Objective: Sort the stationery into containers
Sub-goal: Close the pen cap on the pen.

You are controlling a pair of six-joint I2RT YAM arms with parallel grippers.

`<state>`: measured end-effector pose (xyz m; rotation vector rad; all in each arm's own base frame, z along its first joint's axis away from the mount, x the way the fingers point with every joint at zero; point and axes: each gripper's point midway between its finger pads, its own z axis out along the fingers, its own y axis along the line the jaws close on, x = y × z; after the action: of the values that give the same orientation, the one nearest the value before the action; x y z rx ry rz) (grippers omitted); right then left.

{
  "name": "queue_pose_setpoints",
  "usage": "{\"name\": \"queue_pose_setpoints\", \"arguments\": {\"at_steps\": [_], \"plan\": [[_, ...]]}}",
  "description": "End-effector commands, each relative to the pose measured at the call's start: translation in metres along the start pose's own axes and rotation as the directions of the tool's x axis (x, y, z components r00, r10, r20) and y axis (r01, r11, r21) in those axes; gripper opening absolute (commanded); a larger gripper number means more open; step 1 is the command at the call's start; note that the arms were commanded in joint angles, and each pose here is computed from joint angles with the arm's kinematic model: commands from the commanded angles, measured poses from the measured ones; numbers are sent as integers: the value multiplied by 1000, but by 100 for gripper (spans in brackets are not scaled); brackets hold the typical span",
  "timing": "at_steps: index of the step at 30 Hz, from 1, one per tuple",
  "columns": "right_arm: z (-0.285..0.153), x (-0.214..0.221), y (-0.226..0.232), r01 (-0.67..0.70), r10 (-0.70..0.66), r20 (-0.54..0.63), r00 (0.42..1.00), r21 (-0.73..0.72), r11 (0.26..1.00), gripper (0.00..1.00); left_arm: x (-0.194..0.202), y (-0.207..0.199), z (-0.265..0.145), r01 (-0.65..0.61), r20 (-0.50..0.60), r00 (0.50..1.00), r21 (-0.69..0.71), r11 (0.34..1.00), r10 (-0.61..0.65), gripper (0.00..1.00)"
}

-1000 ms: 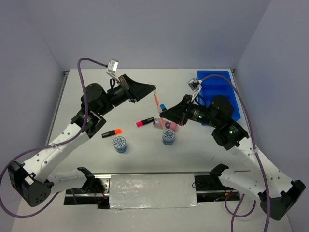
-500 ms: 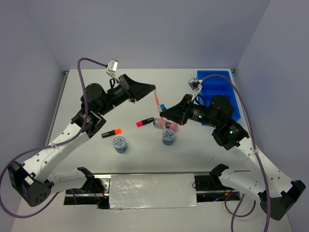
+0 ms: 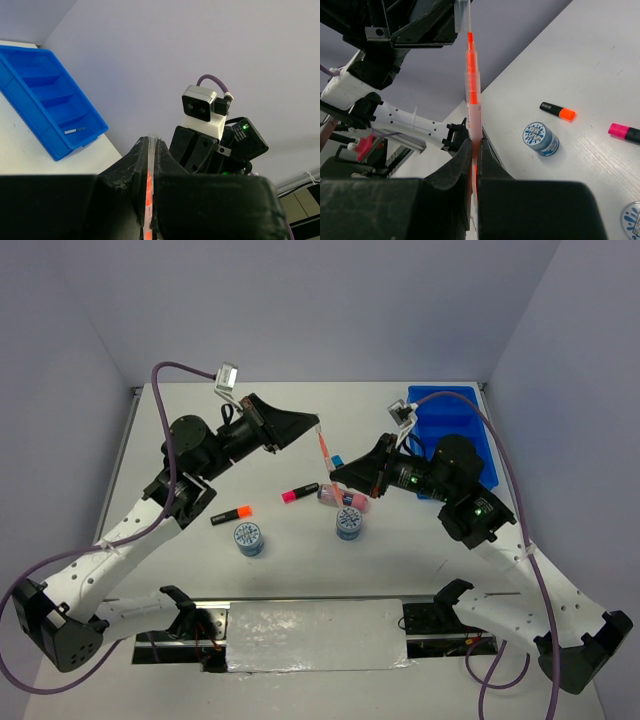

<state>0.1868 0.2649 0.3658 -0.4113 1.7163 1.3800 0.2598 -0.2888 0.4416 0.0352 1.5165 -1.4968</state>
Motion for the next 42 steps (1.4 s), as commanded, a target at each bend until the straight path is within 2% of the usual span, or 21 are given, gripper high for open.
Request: {"name": "queue_pose_setpoints", "arguments": {"at_steps": [1,20,28,42], "plan": [[-1,-26,21,58,-55,64,996,-41,998,0,-9,-20,-7,-17,33,999,72,997,15,0],[-1,-41,44,55,-45,84,995,-112,992,0,-5,-1,-11,-62,41,997,1,998,62,0],[8,-43,30,32,-26,95,995,-67,997,0,-4,-8,-11,-26,47,999,47,999,24,0],[24,-81,40,92,-76,182,980,-81,992,0,5,-1,-14,-25,16,1000,31,999,24,0]]}}
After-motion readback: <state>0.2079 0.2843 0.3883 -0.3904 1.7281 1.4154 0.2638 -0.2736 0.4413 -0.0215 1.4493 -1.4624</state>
